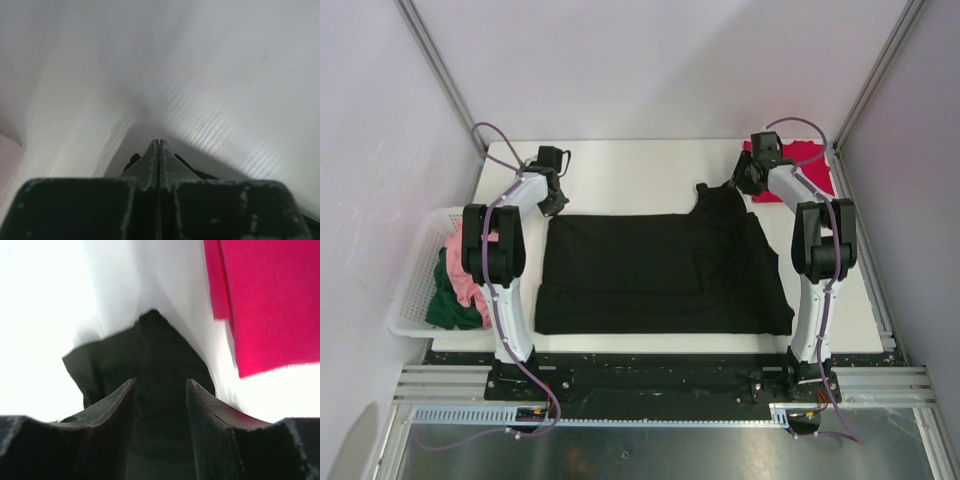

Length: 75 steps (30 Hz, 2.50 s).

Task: Fold and stack the t-shirts
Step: Grap the side of the flattened tshirt furthest away from the robot with both arms, then fold the other side of the tshirt into a rectangle

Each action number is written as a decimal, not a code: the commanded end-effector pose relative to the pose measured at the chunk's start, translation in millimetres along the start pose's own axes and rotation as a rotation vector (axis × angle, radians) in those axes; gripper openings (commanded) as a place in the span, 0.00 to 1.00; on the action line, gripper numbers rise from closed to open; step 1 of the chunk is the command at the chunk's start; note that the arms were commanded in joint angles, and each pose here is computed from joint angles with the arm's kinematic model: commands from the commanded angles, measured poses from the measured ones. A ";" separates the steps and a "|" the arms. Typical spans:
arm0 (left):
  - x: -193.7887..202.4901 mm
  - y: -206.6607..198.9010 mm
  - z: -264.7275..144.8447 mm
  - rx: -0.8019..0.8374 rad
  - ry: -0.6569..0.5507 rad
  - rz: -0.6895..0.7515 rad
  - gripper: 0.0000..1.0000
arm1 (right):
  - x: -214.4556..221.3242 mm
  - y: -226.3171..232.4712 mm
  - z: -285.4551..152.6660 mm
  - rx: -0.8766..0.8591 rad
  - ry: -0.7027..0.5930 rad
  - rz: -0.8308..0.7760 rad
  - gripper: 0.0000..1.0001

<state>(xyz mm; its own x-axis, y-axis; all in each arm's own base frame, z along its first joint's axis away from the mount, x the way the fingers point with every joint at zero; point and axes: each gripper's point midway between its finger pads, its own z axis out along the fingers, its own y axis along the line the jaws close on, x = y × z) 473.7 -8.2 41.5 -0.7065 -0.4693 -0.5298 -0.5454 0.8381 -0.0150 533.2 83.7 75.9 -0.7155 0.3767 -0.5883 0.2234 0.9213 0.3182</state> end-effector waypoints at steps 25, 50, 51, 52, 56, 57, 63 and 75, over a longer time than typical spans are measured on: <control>-33.7 -0.1 -30.9 0.035 -0.098 0.006 0.00 | -87.0 39.3 -21.1 0.072 -0.163 -0.078 0.00; 13.8 57.3 -71.4 -0.012 -0.108 -0.070 0.00 | 47.4 -15.1 -181.4 0.085 -0.075 -0.019 0.00; 19.0 60.5 -73.4 -0.006 -0.110 -0.079 0.00 | 56.6 -21.8 -188.1 0.093 -0.074 -0.018 0.00; 25.5 63.5 -74.8 -0.001 -0.108 -0.089 0.00 | 63.9 -27.5 -195.9 0.096 -0.078 -0.015 0.00; 53.6 71.4 -76.4 0.026 -0.088 -0.128 0.00 | 110.3 -46.8 -209.0 0.082 -0.028 0.008 0.00; 59.8 72.6 -76.4 0.037 -0.087 -0.141 0.00 | 121.9 -49.5 -209.9 0.071 -0.012 0.019 0.00; 70.1 68.5 -82.9 0.116 -0.107 -0.179 0.00 | 156.1 -63.1 -206.1 0.046 0.028 0.067 0.01; -16.8 4.3 -89.6 0.244 -0.215 -0.124 0.00 | -11.6 -4.1 -197.4 -0.085 -0.309 0.094 0.01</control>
<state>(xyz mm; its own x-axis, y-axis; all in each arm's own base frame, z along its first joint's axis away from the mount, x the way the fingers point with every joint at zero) 399.7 -15.3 98.4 -0.5555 -0.5616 -0.6131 -0.5469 0.8023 -0.2394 340.2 56.9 148.9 -0.6501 0.4772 -0.5913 0.3061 0.8767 0.3710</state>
